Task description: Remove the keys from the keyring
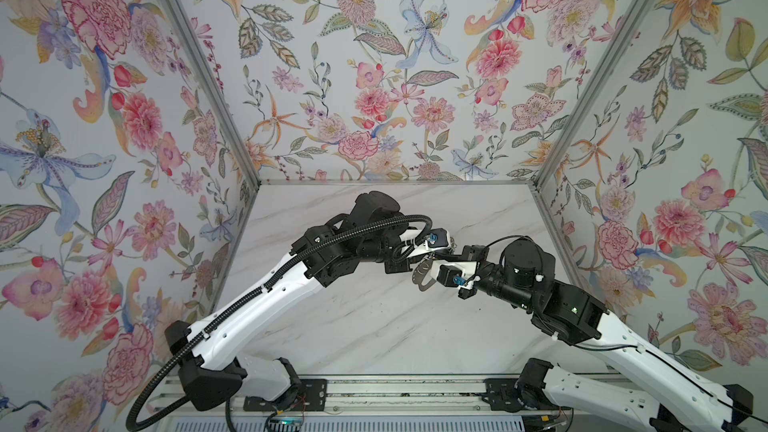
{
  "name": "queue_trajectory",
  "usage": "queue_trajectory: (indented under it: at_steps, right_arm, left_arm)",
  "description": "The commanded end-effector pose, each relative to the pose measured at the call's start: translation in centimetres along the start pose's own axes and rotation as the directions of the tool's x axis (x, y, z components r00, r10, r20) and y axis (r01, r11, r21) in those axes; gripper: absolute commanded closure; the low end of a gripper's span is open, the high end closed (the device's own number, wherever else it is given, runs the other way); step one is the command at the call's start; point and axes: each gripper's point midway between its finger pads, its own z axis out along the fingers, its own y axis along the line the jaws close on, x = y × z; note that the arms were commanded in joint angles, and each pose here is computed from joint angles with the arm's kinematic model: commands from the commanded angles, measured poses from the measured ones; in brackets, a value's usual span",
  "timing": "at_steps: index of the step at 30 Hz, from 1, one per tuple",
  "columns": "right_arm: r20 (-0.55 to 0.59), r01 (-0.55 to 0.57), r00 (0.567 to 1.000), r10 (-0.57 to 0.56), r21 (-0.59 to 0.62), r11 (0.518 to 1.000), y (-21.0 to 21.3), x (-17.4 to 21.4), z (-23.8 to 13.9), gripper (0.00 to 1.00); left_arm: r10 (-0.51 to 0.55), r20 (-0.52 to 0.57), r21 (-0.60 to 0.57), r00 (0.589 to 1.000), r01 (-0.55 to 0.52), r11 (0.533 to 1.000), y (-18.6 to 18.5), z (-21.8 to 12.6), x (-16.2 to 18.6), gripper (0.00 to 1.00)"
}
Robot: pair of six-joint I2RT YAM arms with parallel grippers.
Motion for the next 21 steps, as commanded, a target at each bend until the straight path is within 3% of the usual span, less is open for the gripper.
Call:
queue_trajectory:
  at_steps: [1, 15, 21]
  right_arm:
    - [0.104, -0.033, 0.994, 0.020, 0.116, 0.993, -3.0, -2.3, -0.4, 1.00]
    - [0.104, -0.073, 0.993, 0.057, 0.160, 0.984, -4.0, -1.5, -1.0, 1.00]
    - [0.110, -0.072, 0.992, 0.055, 0.156, 0.985, -4.0, -1.6, -0.7, 1.00]
  left_arm:
    - [-0.024, 0.065, 0.072, 0.998, 0.019, 0.997, -1.8, -0.5, -1.2, 0.69]
    - [-0.074, 0.151, -0.004, 0.986, 0.075, 0.997, -1.6, -4.0, -1.4, 0.48]
    - [-0.109, 0.066, -0.100, 0.992, 0.115, 0.988, -0.3, -3.0, 1.1, 0.47]
